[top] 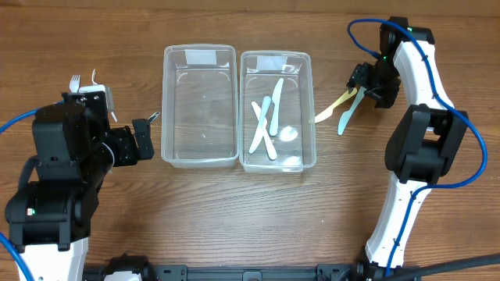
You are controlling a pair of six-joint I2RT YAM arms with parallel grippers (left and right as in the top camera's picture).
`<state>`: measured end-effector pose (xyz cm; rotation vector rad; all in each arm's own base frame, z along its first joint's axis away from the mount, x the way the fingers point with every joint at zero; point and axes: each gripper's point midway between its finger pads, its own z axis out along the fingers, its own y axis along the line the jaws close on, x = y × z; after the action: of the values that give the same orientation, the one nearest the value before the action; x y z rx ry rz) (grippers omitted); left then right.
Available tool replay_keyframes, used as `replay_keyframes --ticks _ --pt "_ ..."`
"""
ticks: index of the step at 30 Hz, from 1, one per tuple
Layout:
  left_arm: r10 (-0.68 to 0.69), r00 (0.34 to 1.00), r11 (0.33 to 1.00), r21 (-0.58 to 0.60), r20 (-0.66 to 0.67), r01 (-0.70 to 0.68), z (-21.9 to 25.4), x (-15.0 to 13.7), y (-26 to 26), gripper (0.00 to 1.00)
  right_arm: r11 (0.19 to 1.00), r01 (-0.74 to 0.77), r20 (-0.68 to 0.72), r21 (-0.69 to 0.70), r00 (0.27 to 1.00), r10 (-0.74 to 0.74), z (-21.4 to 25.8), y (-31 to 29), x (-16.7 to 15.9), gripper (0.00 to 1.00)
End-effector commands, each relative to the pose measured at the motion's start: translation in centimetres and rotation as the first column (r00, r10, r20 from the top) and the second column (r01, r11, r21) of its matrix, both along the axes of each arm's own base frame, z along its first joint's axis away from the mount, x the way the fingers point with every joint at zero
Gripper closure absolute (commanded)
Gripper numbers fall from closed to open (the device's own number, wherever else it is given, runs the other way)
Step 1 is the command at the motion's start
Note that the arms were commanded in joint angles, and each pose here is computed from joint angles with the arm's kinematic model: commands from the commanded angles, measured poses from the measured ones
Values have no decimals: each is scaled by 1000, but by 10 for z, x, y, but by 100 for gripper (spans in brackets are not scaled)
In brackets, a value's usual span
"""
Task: Pack container
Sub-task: 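Grasp the second pale-blue knife beside the yellow knife with the right gripper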
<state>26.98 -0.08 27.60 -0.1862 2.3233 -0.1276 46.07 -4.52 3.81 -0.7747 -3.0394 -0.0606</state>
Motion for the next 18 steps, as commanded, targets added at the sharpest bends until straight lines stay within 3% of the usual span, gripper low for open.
replay_keyframes --ticks 1,14,16,18 --pt "-15 1000 1000 11 27 15 10 2 0 0 1000 2 -21 4 1000 -1 -12 1 -5 20" --pt "-15 1000 1000 11 27 15 10 2 0 0 1000 30 -79 6 996 -29 -55 2 -27 20" --pt "-15 1000 1000 10 27 15 10 2 0 0 999 33 -82 5 996 -32 -55 2 -28 23" --pt "-15 1000 1000 11 27 15 10 2 0 0 999 32 -85 6 996 -31 -55 3 -29 32"
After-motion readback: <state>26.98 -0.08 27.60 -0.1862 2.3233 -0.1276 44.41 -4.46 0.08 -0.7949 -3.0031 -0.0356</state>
